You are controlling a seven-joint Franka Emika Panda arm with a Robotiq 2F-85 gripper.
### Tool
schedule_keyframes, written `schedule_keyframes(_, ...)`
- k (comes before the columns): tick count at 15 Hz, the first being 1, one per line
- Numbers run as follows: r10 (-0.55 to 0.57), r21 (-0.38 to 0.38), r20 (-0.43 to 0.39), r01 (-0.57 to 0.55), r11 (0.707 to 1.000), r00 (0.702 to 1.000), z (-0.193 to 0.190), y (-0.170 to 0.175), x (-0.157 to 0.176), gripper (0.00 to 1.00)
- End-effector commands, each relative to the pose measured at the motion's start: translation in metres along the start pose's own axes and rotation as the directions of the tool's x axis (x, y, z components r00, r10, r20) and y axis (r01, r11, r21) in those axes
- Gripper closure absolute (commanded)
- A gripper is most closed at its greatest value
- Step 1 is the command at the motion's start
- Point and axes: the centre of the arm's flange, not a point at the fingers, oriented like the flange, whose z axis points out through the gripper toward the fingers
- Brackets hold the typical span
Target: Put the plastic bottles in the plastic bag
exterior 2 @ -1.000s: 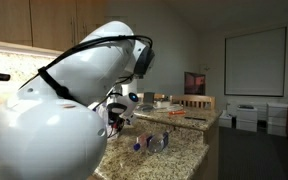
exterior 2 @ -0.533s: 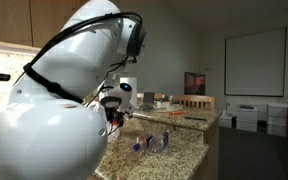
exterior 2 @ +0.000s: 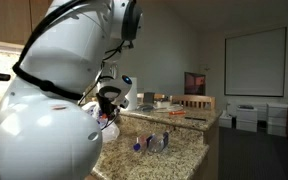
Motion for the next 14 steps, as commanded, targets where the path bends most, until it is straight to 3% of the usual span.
schedule_keyframes(1,-0.023,0.036,0.171,0.017,0.999,0.985,-0.002,0.003,-0.020,0.75)
schedule_keyframes(5,0.010,0.022,0.280,-0.017,1.000,0.960,0.016,-0.003,-0.048,0.75)
schedule_keyframes(13,0.124,0.033,0.323,-0.141,0.989,0.938,0.042,0.007,-0.113,0.75)
schedule_keyframes(14,0.132,0.034,0.333,-0.152,0.988,0.934,0.043,0.010,-0.118,0.25)
